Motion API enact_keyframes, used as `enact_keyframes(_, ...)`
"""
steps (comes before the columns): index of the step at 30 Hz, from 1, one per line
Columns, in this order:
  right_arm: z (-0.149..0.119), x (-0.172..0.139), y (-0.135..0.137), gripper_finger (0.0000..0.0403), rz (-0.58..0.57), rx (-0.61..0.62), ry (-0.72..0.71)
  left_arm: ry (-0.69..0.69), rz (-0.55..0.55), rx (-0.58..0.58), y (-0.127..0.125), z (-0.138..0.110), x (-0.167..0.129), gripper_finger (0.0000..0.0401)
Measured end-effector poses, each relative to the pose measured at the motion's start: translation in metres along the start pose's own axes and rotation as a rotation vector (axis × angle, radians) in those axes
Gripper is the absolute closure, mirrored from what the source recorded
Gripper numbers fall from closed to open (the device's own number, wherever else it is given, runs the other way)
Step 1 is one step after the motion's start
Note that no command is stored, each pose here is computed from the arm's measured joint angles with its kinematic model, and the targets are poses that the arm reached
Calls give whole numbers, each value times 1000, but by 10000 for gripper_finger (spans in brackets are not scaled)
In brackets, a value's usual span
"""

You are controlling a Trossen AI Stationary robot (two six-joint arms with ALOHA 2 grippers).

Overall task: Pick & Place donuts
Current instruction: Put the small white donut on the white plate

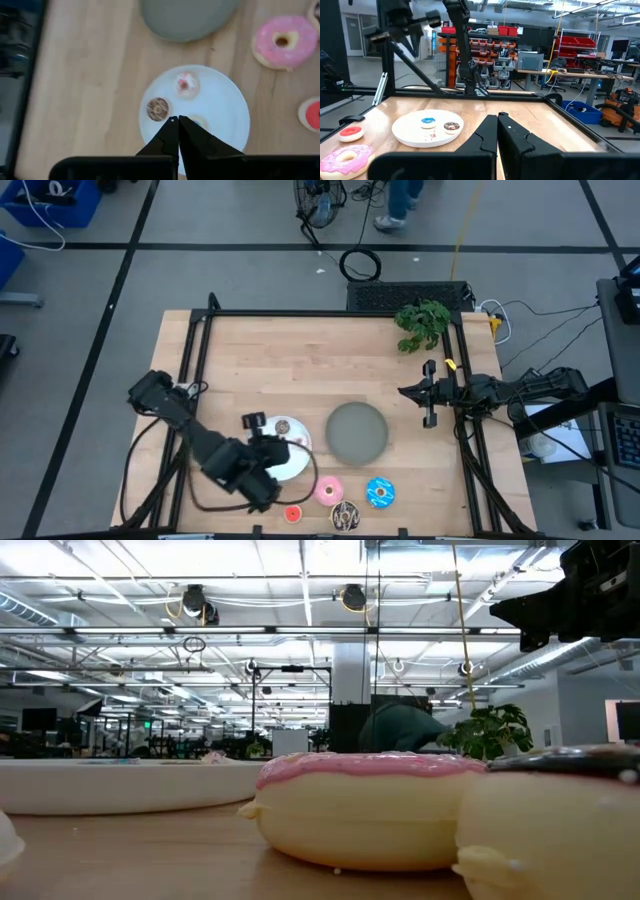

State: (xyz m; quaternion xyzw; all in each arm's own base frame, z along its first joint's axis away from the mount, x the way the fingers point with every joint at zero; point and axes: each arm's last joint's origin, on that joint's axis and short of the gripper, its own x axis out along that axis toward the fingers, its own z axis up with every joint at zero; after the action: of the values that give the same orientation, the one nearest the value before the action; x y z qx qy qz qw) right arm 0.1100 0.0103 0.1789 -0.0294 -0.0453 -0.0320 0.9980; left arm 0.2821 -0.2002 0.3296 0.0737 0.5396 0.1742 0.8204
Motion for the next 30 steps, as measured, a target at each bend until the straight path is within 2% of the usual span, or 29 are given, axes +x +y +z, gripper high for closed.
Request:
enact_keyframes(4, 0, 0, 0, 403, 0, 0, -2, -76, 41, -16, -2, -4, -7, 394)
enact_keyframes(7, 0, 0, 0, 403, 0, 1, -2, -109, 54, -20, -4, 0, 0, 394)
enact_keyframes(16, 0, 0, 0, 403, 0, 1, -3, -88, 80, 88, -16, -5, 66, 393)
enact_keyframes(22, 0, 0, 0, 403, -1, -15, -3, -77, -27, 80, -20, -8, 114, 393)
enact_keyframes(25, 0, 0, 0, 403, 0, -15, -2, -66, -40, 80, -20, -16, 131, 395)
enact_keyframes(30, 0, 0, 0, 403, -1, -17, -2, -46, -71, 16, -15, -23, 156, 393)
